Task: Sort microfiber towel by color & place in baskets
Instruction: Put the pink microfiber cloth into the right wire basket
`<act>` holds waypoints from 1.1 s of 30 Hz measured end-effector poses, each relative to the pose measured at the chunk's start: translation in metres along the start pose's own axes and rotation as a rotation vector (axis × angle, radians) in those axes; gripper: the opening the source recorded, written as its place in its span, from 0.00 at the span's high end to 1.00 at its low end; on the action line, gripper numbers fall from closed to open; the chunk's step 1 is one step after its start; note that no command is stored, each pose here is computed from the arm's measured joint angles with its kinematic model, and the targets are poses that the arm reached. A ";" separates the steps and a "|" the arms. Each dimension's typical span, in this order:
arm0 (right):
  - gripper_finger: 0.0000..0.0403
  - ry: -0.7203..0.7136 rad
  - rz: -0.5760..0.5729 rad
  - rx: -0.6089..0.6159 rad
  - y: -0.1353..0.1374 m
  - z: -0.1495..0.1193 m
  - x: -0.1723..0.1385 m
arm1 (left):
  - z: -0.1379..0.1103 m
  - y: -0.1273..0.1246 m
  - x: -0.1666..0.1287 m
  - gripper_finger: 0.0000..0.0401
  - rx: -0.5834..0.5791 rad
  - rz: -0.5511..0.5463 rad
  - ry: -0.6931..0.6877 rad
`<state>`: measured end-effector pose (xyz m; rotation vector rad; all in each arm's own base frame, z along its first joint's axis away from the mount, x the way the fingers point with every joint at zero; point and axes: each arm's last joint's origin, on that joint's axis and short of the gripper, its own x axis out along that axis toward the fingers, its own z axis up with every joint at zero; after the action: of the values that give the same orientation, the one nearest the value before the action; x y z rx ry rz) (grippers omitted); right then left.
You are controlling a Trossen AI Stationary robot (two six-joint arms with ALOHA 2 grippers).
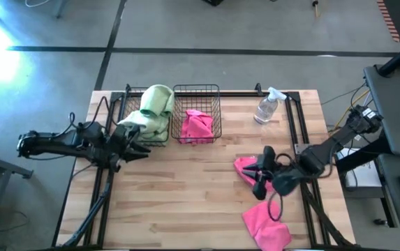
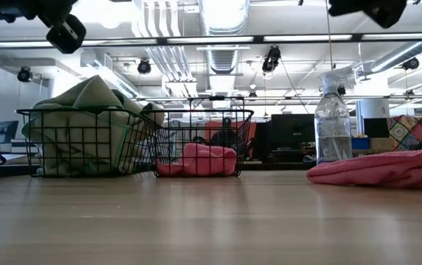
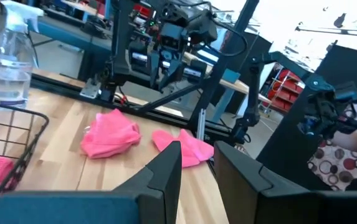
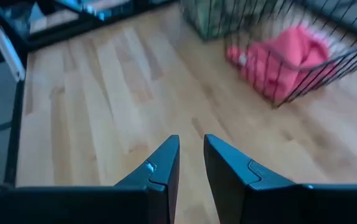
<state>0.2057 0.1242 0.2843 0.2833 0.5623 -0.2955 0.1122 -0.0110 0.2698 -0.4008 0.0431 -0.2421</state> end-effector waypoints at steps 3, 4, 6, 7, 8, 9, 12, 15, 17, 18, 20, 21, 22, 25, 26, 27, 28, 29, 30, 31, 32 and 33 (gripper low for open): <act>0.83 -0.076 -0.016 -0.027 0.007 -0.006 -0.008 | -0.001 -0.002 0.000 0.80 0.000 -0.015 0.007; 0.83 -0.089 -0.013 -0.034 0.008 -0.009 -0.011 | -0.001 -0.002 0.000 0.80 0.000 -0.020 0.009; 0.83 -0.099 0.005 -0.035 0.011 -0.014 -0.013 | -0.002 -0.003 0.001 0.80 0.000 -0.028 0.013; 0.83 -0.100 0.016 -0.032 0.012 -0.017 -0.013 | -0.002 -0.004 0.001 0.80 0.000 -0.031 0.015; 0.83 -0.098 0.023 -0.033 0.013 -0.021 -0.013 | -0.002 -0.004 0.001 0.80 0.000 -0.034 0.017; 0.83 -0.095 0.028 -0.032 0.013 -0.024 -0.013 | -0.002 -0.005 0.000 0.80 0.000 -0.037 0.017; 0.83 -0.089 0.054 -0.017 0.012 -0.032 -0.010 | -0.002 -0.005 0.000 0.80 0.001 -0.044 0.018; 0.83 -0.005 0.110 0.015 0.008 -0.039 -0.008 | -0.002 -0.005 0.000 0.80 -0.001 -0.044 0.018; 0.83 0.081 0.117 0.052 0.002 -0.042 -0.008 | -0.002 -0.005 0.000 0.80 -0.002 -0.044 0.018; 0.83 0.125 0.099 0.070 -0.002 -0.044 -0.009 | -0.002 -0.005 0.000 0.80 -0.002 -0.044 0.019; 0.83 0.217 0.032 0.104 -0.013 -0.047 -0.011 | -0.003 -0.005 0.000 0.80 -0.004 -0.043 0.019; 0.83 0.262 -0.014 0.120 -0.019 -0.049 -0.012 | -0.002 -0.005 0.000 0.80 -0.007 -0.043 0.019; 0.83 0.304 -0.061 0.138 -0.025 -0.050 -0.013 | -0.002 -0.005 0.000 0.80 -0.007 -0.043 0.018; 0.83 0.476 -0.208 0.194 -0.043 -0.058 -0.017 | -0.002 -0.005 0.000 0.80 -0.011 -0.044 0.016; 0.83 0.525 -0.250 0.218 -0.047 -0.060 -0.018 | -0.002 -0.005 0.000 0.80 -0.013 -0.044 0.015; 0.83 0.570 -0.285 0.236 -0.050 -0.062 -0.019 | -0.002 -0.005 0.000 0.80 -0.015 -0.044 0.015; 0.83 0.602 -0.312 0.248 -0.052 -0.063 -0.019 | -0.002 -0.005 0.000 0.80 -0.017 -0.043 0.015; 0.83 0.622 -0.322 0.256 -0.053 -0.064 -0.020 | -0.002 -0.005 0.000 0.80 -0.019 -0.043 0.014; 0.83 0.629 -0.320 0.259 -0.053 -0.064 -0.019 | -0.002 -0.005 0.000 0.80 -0.021 -0.044 0.013; 0.83 0.630 -0.320 0.259 -0.054 -0.064 -0.019 | -0.002 -0.005 0.001 0.80 -0.024 -0.044 0.012; 0.83 0.630 -0.323 0.260 -0.054 -0.064 -0.018 | -0.002 -0.005 0.001 0.80 -0.025 -0.043 0.012; 0.83 0.630 -0.326 0.263 -0.055 -0.065 -0.017 | -0.002 -0.005 0.001 0.80 -0.025 -0.042 0.012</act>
<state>0.1419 0.0990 0.2314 0.5477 1.1993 -0.6051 0.1118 -0.0166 0.2701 -0.4251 0.0498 -0.2857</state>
